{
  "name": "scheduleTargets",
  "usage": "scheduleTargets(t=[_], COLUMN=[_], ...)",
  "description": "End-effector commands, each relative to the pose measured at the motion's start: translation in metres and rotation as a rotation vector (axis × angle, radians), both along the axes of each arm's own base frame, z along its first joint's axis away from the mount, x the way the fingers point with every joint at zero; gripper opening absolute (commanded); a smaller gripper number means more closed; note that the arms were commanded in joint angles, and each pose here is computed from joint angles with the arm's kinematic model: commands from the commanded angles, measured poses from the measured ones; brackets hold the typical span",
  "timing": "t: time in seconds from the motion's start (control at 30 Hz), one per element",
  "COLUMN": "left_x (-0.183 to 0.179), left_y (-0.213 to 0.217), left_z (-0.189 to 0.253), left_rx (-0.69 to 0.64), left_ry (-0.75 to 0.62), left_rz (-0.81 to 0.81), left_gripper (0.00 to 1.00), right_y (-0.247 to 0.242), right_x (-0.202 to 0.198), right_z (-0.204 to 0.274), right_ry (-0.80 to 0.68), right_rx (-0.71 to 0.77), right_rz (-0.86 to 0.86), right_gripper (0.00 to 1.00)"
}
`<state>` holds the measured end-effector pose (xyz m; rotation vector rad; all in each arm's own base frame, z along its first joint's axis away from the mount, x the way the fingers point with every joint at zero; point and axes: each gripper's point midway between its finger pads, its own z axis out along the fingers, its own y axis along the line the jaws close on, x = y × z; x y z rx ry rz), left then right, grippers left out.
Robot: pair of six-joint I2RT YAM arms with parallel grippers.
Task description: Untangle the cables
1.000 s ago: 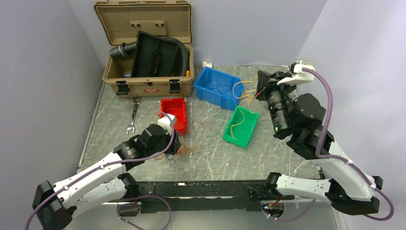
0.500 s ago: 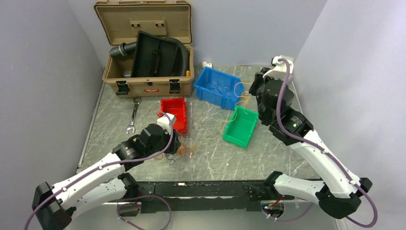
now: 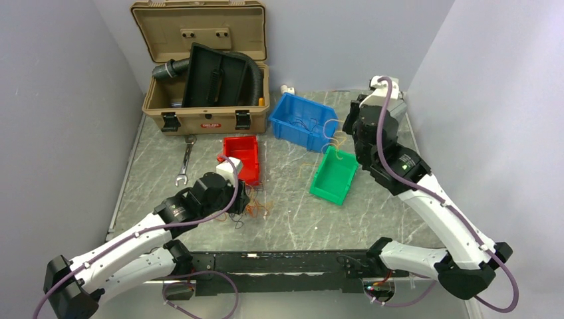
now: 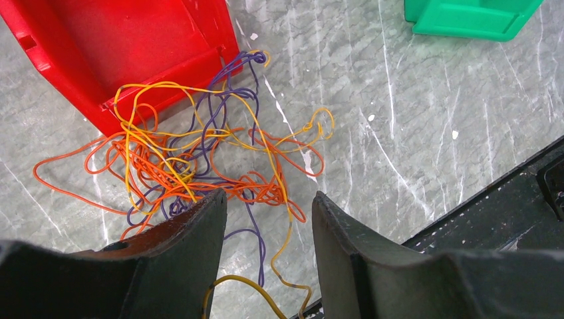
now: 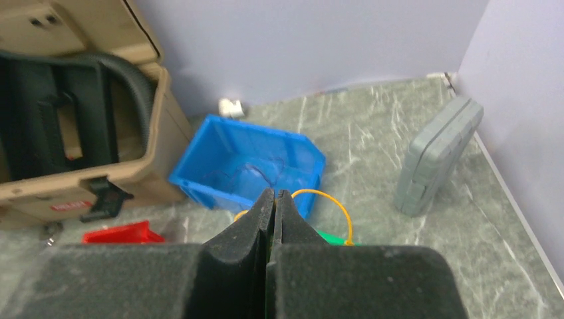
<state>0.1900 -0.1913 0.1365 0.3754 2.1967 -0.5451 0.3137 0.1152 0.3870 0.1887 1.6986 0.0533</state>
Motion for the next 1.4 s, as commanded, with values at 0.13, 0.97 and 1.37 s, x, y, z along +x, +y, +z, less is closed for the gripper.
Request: scheduleTargets(t=[0.13,0.97,1.37], left_x=[0.005,0.004,0.006], left_y=[-0.001,0.001,0.001], left_z=[0.008,0.016,0.018], left_rx=[-0.001,-0.011,-0.005], left_ry=[-0.031,-0.041,-0.040], left_rz=[0.005,0.012,0.012], left_gripper=[0.54,0.54,0.54], right_y=[-0.010,-0.036,0.008], right_x=[-0.011,-0.019,-0.009], right_z=[0.086,0.022,-0.103], right_ry=[-0.164,-0.045,0.189], right_rx=[0.057,-0.058,-0.010], right_rz=[0.030,-0.066,0.057], right_gripper=[0.00,0.00,0.00])
